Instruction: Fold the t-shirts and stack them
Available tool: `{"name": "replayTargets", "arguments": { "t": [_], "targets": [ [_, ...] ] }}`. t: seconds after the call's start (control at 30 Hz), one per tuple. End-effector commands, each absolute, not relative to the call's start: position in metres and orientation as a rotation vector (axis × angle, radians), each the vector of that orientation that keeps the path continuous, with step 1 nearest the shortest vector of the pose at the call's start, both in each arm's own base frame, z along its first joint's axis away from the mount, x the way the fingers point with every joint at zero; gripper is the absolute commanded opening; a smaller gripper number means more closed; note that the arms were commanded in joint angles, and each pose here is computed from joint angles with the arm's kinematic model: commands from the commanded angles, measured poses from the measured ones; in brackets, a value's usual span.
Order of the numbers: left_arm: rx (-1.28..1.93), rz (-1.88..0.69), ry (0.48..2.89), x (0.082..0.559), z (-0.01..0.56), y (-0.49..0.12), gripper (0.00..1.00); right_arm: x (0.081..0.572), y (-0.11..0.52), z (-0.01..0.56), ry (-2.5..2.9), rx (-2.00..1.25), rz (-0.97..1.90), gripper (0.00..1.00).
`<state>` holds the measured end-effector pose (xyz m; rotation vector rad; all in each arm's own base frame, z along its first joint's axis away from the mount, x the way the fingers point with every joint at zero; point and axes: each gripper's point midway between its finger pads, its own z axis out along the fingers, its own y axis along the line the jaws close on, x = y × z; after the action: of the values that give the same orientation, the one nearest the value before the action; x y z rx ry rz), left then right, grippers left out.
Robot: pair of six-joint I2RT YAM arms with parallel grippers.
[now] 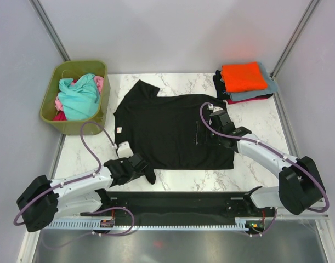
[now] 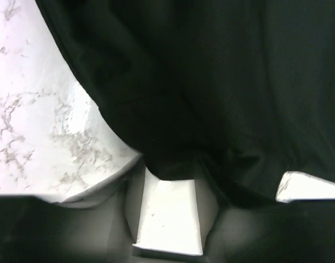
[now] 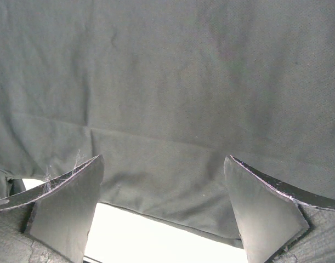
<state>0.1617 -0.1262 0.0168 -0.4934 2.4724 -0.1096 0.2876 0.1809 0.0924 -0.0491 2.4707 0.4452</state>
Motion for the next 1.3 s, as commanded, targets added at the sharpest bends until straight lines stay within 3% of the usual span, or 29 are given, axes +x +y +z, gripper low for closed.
{"name": "replayTargets", "arguments": {
  "t": [0.0, 0.07, 0.27, 0.4, 0.5, 0.6, 0.77, 1.0, 1.27],
  "targets": [
    [-0.488, -0.159, 2.452, 0.17, 0.011, -0.136, 0.13, 0.293, 0.184, 0.093, 2.442, -0.078, 0.444, 0.98],
    [-0.451, -0.165, 2.463, 0.171, 0.014, -0.137, 0.02, 0.294, 0.18, 0.089, 2.449, -0.08, 0.412, 0.98],
    [-0.419, -0.114, 2.518, 0.162, 0.062, -0.113, 0.02, 0.293, 0.175, 0.081, 2.469, -0.09, 0.368, 0.98],
    [-0.459, -0.252, 2.462, 0.155, 0.097, -0.11, 0.21, 0.293, 0.171, 0.08, 2.468, -0.091, 0.345, 0.98],
    [-0.477, -0.327, 2.442, 0.15, 0.107, -0.112, 0.61, 0.294, 0.172, 0.078, 2.475, -0.092, 0.344, 0.98],
    [-0.497, -0.351, 2.439, 0.149, 0.109, -0.113, 0.71, 0.294, 0.174, 0.076, 2.48, -0.094, 0.353, 0.98],
    [-0.44, -0.393, 2.532, 0.142, 0.083, -0.131, 0.64, 0.291, 0.172, 0.075, 2.48, -0.094, 0.347, 0.98],
    [-0.452, -0.401, 2.603, 0.134, 0.031, -0.14, 0.64, 0.288, 0.171, 0.07, 2.494, -0.097, 0.344, 0.98],
    [-0.417, -0.364, 2.574, 0.147, 0.024, -0.143, 0.64, 0.288, 0.171, 0.064, 2.511, -0.096, 0.336, 0.98]
  ]
}}
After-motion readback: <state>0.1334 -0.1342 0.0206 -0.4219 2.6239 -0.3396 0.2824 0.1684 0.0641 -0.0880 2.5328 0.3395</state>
